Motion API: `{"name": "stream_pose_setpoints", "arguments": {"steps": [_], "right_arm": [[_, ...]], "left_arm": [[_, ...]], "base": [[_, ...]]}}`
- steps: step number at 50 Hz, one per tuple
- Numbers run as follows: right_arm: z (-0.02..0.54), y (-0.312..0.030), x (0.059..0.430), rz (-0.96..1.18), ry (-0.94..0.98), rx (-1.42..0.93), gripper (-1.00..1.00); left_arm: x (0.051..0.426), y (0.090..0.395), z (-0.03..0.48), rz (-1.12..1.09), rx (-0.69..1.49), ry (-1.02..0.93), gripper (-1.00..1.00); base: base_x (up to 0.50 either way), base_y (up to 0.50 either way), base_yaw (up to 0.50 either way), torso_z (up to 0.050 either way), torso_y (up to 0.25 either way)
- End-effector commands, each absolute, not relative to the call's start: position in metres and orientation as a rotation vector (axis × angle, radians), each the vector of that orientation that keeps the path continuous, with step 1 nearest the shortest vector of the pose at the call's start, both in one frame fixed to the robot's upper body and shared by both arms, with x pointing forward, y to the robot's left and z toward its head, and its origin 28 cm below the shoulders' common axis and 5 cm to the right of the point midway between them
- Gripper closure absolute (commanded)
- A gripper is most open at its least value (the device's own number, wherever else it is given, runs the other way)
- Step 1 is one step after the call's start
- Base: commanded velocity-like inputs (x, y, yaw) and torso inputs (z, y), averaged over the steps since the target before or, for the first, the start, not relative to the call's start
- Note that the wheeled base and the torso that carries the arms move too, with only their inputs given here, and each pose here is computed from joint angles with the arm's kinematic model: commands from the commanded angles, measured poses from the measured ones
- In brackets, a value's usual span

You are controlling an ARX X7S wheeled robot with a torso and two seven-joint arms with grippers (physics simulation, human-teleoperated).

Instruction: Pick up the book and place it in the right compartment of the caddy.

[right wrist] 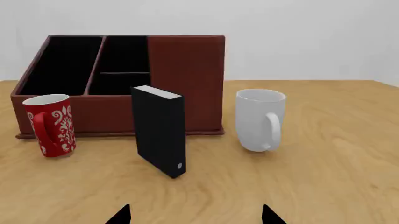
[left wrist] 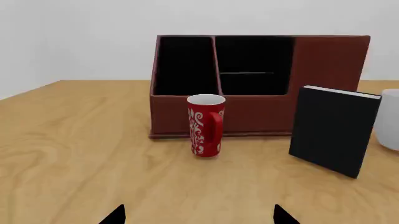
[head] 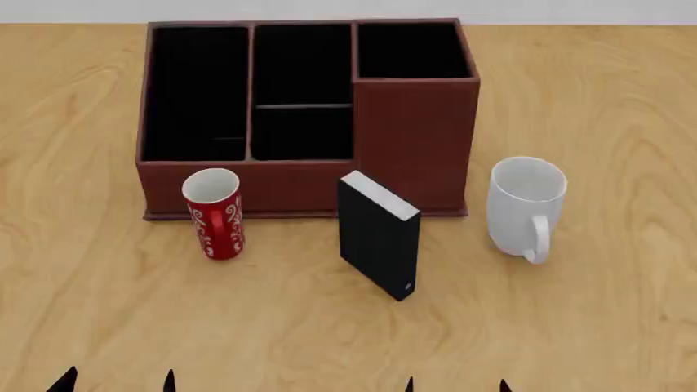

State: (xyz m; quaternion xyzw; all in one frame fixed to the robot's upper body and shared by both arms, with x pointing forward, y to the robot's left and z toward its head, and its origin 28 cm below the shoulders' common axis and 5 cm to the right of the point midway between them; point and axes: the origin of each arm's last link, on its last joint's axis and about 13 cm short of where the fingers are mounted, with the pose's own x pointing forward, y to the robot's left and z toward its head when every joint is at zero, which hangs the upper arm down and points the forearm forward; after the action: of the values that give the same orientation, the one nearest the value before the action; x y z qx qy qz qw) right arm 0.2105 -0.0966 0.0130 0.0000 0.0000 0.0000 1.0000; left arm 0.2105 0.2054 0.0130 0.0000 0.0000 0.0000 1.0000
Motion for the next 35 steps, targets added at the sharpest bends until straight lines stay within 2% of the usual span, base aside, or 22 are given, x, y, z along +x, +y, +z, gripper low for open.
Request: {"name": "stream_pose_setpoints", "arguments": {"steps": [1,3,13,28,35], "right_arm": [[0.013,-0.099,0.211,-0.013,0.000,0.000,-1.00],[0.013,-0.096,0.211,0.003,-0.009,0.004,-1.00],[0.023,-0.098,0.218,0.015,-0.034,-0.071,-1.00],[0.122,-0.117,0.233,-0.038,-0.270,-0.094,-1.00],[0.133,-0.122,0.230,-0.035,-0.318,-0.076,-1.00]], "left_arm": [[0.211,0.205,0.013,0.000,0.000,0.000,-1.00],[0.209,0.205,0.014,-0.048,-0.056,-0.025,-1.00],[0.210,0.202,0.019,-0.069,0.015,-0.081,-1.00],[0.226,0.203,0.137,-0.113,0.061,-0.353,-1.00],[0.221,0.201,0.145,-0.108,0.142,-0.415,-1.00]], "base": [[0.00,0.00,0.00,0.000,0.000],[0.00,0.00,0.00,0.025,0.000],[0.00,0.00,0.00,0.050,0.000],[0.00,0.00,0.00,0.050,0.000],[0.00,0.00,0.00,0.050,0.000]]}}
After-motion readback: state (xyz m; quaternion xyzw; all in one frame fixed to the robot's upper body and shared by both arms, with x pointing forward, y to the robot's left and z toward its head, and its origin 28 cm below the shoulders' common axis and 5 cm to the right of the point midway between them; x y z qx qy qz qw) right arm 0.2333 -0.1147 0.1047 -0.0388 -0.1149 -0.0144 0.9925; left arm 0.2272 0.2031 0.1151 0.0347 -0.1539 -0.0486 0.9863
